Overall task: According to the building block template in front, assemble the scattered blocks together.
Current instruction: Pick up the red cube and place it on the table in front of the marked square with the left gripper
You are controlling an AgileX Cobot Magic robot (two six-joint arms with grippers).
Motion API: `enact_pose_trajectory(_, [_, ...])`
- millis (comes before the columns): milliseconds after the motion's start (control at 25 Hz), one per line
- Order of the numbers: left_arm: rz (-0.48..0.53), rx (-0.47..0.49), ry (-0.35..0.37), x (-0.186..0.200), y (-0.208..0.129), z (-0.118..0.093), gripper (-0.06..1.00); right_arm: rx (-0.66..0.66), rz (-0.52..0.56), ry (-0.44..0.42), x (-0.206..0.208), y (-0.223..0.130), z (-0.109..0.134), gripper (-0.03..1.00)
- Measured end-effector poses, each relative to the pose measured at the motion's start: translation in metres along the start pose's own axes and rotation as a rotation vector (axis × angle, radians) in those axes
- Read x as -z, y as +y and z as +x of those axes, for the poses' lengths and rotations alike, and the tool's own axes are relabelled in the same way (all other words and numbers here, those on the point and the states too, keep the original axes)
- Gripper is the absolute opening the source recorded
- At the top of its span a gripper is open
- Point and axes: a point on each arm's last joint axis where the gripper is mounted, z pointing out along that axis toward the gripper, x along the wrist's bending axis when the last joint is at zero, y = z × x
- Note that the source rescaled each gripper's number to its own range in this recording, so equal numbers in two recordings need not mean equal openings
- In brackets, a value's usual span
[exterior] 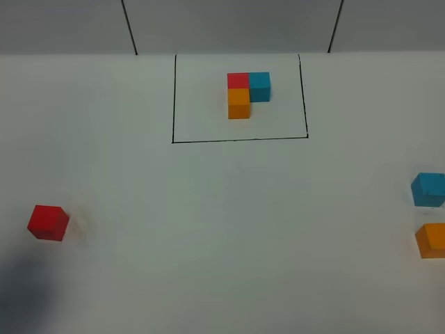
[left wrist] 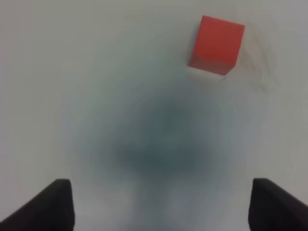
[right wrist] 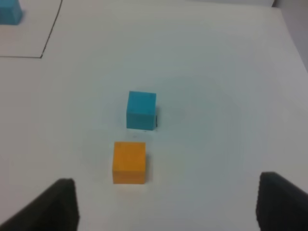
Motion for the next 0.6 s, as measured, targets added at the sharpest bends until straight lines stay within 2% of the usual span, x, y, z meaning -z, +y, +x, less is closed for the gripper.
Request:
enact_pose_trajectory(200, [0.138,-0.031,-0.043,-0.052,0.034,-0.01,0.66,0.0,0.0,0.0,0.0,0.0,0.0,0.61])
enact_pose_trajectory(520, [0.208,-0.058,-0.175,-0.096,0.069,-0.027,0.66,0.0,0.0,0.0,0.0,0.0,0.0,0.58])
enact_pose_trajectory(600, [0.213,-0.065,-0.186,-0.103,0.071,-0.028,0.66,0.0,0.0,0.0,0.0,0.0,0.0,0.58])
